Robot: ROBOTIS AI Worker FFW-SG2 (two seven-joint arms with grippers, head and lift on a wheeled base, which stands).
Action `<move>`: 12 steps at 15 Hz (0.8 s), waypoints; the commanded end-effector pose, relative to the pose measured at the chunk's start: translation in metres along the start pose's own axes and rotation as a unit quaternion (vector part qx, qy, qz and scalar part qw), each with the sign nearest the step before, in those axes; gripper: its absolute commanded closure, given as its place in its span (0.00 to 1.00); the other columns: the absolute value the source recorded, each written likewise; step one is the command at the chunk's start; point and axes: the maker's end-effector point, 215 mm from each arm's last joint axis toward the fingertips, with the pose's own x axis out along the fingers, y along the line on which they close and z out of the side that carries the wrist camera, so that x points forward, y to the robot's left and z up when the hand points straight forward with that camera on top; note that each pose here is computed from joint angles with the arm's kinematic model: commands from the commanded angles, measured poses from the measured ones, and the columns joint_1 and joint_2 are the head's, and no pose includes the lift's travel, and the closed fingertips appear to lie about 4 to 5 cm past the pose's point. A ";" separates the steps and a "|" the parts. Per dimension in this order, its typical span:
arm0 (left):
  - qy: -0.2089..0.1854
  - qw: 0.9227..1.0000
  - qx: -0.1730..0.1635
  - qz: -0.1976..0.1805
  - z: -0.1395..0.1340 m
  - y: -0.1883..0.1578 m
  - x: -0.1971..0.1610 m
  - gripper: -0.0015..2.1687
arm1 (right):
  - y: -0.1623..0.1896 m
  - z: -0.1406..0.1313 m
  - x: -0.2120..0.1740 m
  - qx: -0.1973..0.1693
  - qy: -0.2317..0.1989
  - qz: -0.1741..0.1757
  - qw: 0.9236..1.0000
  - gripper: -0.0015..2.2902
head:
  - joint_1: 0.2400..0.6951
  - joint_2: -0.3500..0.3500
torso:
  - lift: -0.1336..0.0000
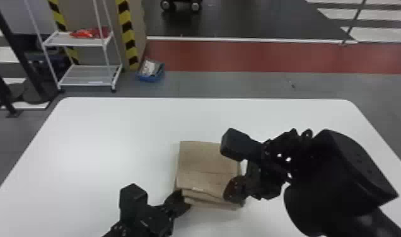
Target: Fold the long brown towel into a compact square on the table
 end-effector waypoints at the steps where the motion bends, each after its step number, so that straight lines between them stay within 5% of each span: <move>1: 0.000 1.000 -0.001 -0.001 0.000 -0.001 0.001 0.99 | 0.003 -0.003 0.000 -0.002 0.003 0.000 1.000 0.93 | 1.00 0.45 | 0.08; 6: -0.003 1.000 0.002 0.000 0.004 -0.007 -0.008 0.99 | -0.005 -0.006 -0.003 -0.009 0.009 -0.012 1.000 0.93 | 1.00 0.44 | 0.08; 8: 0.036 0.999 0.011 0.008 -0.006 -0.004 -0.014 0.98 | -0.006 -0.006 -0.003 -0.012 0.008 -0.012 1.000 0.93 | 1.00 0.43 | 0.08; 10: 0.054 0.998 0.009 -0.007 -0.010 -0.008 -0.022 0.68 | -0.004 -0.003 -0.002 -0.015 0.005 -0.010 1.000 0.93 | 1.00 0.44 | 0.08; 12: 0.069 0.997 0.005 -0.027 -0.010 -0.016 -0.028 0.06 | -0.003 0.004 -0.001 -0.017 -0.002 -0.008 1.000 0.93 | 1.00 0.44 | 0.08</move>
